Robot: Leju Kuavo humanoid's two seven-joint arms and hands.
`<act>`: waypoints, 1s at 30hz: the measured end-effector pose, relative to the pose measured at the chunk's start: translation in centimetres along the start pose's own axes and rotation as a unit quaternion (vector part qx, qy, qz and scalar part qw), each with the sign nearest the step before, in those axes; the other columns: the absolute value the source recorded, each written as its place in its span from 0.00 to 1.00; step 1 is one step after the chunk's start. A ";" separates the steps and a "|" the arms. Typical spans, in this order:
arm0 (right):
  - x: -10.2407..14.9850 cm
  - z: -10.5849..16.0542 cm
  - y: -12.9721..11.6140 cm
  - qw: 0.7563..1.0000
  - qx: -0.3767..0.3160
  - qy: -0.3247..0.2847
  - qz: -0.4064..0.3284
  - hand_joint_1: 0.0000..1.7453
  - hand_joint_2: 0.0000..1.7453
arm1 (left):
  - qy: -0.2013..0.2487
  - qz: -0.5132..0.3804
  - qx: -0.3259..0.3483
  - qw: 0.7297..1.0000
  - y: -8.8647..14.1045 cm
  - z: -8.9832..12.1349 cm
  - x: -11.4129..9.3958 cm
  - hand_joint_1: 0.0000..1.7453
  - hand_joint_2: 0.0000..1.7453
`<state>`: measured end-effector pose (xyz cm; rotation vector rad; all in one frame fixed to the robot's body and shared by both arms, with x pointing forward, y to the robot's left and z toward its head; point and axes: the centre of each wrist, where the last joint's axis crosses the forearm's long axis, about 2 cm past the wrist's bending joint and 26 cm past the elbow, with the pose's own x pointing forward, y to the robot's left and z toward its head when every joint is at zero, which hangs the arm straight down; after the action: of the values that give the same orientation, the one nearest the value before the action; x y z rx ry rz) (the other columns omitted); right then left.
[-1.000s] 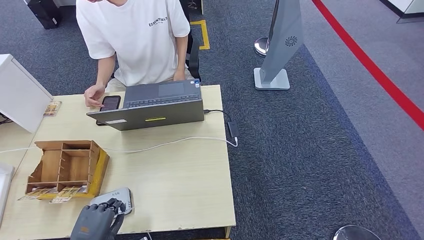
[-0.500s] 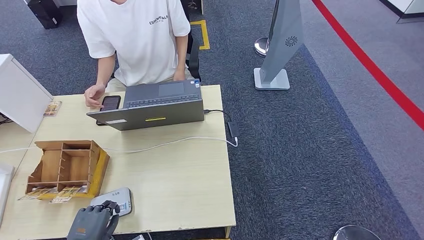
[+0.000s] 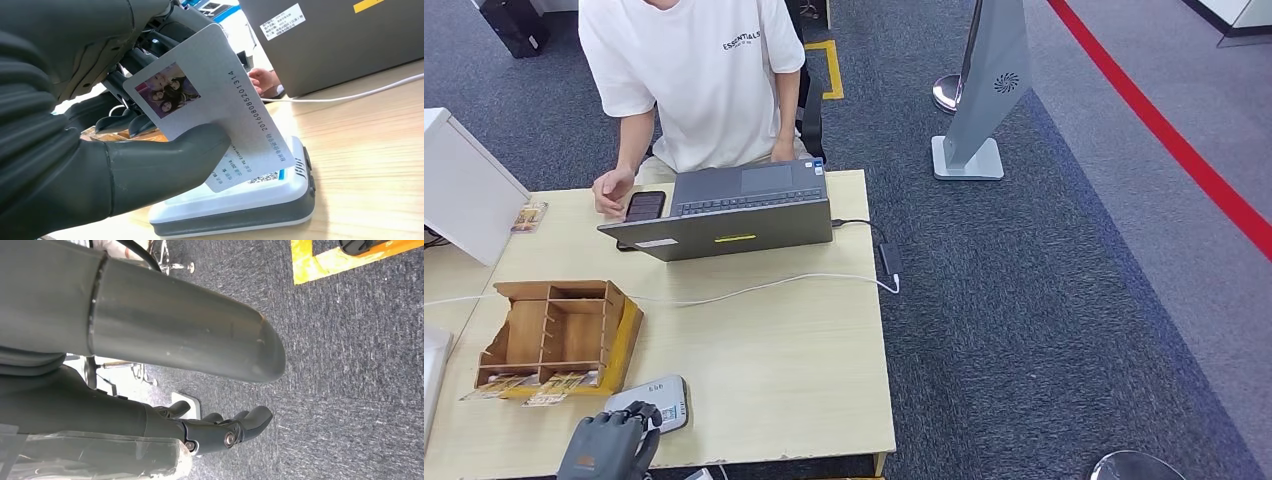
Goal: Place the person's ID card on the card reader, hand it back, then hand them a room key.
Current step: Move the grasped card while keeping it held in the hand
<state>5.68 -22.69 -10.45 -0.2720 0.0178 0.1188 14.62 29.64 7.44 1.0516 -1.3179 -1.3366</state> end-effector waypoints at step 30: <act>0.0 0.1 0.1 1.000 0.000 0.006 0.001 0.00 0.00 | 0.047 0.006 0.082 0.996 0.7 -0.2 -2.5 1.00 1.00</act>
<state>5.68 -22.55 -10.43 -0.2723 0.0294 0.1202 15.30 32.05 8.03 1.2009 -1.3785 -1.1712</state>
